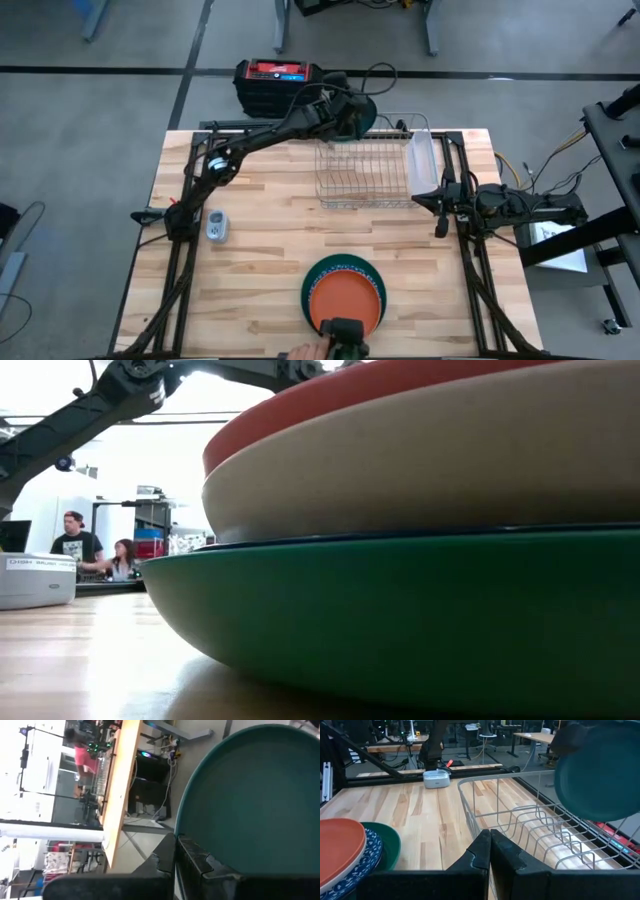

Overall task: Sort dishes
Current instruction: Put the blue plate in the dish rack

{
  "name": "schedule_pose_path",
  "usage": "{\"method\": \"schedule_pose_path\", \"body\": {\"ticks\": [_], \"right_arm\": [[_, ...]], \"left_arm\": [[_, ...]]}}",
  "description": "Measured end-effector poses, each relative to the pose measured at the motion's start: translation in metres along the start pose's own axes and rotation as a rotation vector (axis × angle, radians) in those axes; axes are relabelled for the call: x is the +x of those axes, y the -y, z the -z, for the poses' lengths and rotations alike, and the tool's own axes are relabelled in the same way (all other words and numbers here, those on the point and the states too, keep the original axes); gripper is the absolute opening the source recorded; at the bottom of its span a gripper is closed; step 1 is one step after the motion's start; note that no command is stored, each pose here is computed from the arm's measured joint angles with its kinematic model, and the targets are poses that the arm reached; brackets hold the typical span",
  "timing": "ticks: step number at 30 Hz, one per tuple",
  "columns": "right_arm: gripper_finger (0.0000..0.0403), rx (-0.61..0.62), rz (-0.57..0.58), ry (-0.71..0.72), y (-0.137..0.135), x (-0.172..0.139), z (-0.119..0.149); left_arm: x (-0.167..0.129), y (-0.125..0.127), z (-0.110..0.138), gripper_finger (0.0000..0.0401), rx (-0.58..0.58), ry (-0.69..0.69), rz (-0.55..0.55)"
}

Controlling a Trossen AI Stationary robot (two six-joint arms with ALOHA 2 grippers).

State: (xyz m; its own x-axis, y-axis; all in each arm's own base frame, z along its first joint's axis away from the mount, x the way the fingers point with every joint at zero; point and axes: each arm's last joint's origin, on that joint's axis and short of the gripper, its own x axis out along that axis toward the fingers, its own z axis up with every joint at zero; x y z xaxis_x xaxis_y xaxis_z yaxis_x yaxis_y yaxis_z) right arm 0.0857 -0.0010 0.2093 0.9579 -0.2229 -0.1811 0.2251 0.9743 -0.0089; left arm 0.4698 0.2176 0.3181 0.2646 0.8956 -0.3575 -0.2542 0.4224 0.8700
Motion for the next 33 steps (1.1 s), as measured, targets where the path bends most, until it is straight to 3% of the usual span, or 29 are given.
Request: {"method": "schedule_pose_path", "body": {"ticks": [6, 33], "right_arm": [[0.0, -0.004, 0.0, -0.001, 0.0, 0.0, 0.0], [0.0, -0.005, -0.001, -0.004, 0.0, 0.0, 0.001]], "left_arm": [[0.0, 0.007, 0.005, 0.0, 0.008, -0.023, 0.074], [0.002, 0.016, 0.01, 0.0, -0.043, -0.073, 0.109]]}}
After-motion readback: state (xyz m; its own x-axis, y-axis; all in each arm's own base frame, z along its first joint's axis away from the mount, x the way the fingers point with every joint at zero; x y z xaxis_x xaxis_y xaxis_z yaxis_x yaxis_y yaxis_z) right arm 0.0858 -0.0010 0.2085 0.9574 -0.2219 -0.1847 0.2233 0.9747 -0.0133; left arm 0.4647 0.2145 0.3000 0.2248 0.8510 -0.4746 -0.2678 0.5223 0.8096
